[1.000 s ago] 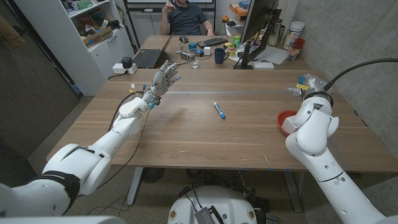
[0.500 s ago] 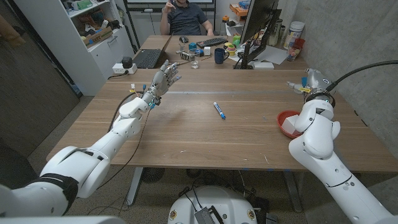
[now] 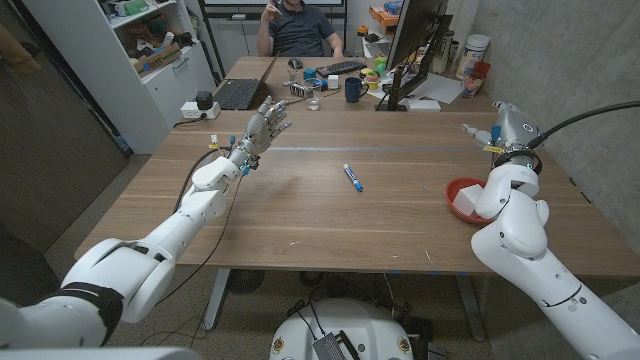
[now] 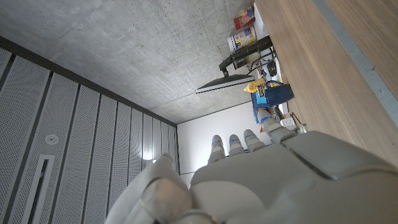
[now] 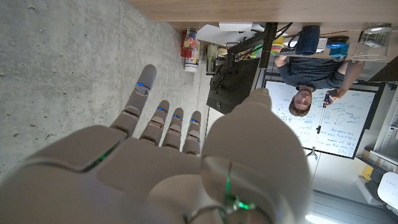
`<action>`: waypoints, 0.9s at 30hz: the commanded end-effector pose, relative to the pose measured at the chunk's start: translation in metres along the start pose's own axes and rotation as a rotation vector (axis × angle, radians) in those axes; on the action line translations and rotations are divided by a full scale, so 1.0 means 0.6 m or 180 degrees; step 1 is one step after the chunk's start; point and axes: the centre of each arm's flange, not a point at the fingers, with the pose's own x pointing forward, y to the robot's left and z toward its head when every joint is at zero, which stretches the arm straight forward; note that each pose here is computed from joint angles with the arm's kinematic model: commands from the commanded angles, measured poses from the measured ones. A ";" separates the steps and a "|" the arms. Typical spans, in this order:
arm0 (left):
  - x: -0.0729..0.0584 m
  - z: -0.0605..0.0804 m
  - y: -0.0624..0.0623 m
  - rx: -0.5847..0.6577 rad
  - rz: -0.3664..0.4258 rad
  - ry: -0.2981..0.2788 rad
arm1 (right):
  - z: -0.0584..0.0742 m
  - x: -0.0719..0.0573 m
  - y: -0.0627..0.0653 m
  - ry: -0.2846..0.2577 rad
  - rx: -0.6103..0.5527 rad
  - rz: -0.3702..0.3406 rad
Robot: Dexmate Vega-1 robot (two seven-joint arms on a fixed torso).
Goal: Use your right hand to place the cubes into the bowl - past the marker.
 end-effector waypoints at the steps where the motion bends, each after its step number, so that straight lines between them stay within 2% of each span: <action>1: -0.004 0.004 -0.007 0.0015 -0.0005 -0.0011 | -0.006 -0.009 -0.003 -0.0083 0.0093 -0.0196; 14: -0.017 0.009 -0.012 0.0035 0.0012 -0.0017 | -0.018 -0.016 -0.002 -0.0226 0.0272 -0.0298; 21: -0.025 0.011 -0.016 0.0043 0.0022 -0.0017 | -0.019 -0.018 -0.001 -0.0230 0.0273 -0.0305; 22: -0.027 0.011 -0.016 0.0034 0.0024 -0.0014 | -0.020 -0.019 0.000 -0.0285 0.0333 -0.0321; 27: -0.033 0.013 -0.017 0.0064 0.0043 -0.0014 | -0.024 -0.018 0.002 -0.0331 0.0513 -0.0302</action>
